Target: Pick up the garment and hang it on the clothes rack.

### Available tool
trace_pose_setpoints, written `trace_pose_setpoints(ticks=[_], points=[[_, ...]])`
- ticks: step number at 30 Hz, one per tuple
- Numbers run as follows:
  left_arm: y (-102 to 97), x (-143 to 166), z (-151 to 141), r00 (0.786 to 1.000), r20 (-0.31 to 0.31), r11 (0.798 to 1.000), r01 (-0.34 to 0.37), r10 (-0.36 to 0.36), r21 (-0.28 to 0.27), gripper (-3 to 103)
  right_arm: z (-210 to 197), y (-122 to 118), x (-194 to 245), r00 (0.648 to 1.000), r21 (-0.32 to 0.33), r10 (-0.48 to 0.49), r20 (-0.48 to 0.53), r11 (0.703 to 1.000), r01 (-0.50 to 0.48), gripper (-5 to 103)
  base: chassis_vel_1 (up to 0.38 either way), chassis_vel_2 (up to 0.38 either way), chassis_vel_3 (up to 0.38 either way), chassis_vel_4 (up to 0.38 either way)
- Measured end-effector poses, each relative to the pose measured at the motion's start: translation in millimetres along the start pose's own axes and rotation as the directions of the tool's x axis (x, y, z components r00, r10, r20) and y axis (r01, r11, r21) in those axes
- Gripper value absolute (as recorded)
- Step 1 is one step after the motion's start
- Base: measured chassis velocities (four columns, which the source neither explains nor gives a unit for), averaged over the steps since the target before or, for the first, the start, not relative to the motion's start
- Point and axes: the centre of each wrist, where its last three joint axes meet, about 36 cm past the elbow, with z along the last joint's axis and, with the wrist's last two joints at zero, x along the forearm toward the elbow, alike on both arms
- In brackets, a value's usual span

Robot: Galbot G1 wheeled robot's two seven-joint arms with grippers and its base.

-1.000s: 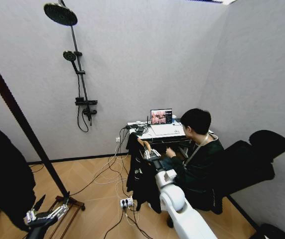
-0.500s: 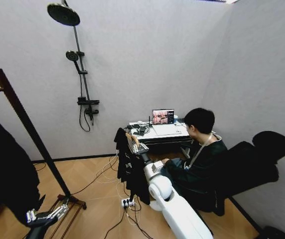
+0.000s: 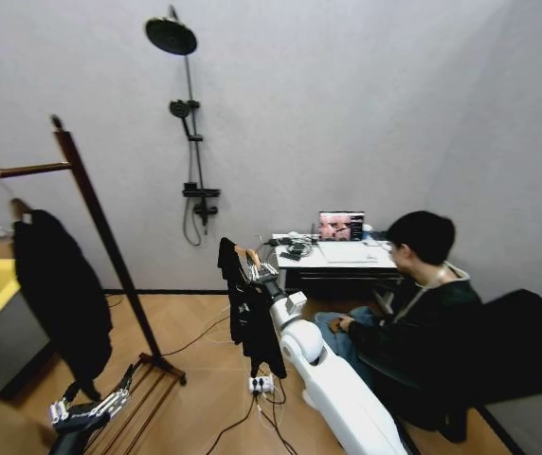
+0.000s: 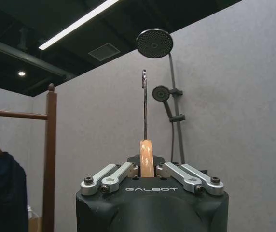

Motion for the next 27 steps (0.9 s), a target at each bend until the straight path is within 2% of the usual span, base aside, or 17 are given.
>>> trace_pose_setpoints(ticks=[15,27], points=[[0.0,0.0,0.0,1.000,0.000,1.000,0.000,0.000,0.000,100,-3.3,10.4,-5.1,1.000,-0.026,-0.029,0.003,0.999,0.029,10,0.126,0.126,0.125,0.129],[0.0,0.0,0.0,1.000,0.000,1.000,0.000,0.000,0.000,100,-24.1,14.2,0.5,0.999,-0.020,-0.041,0.027,0.999,0.042,10,0.127,0.126,0.130,0.123]])
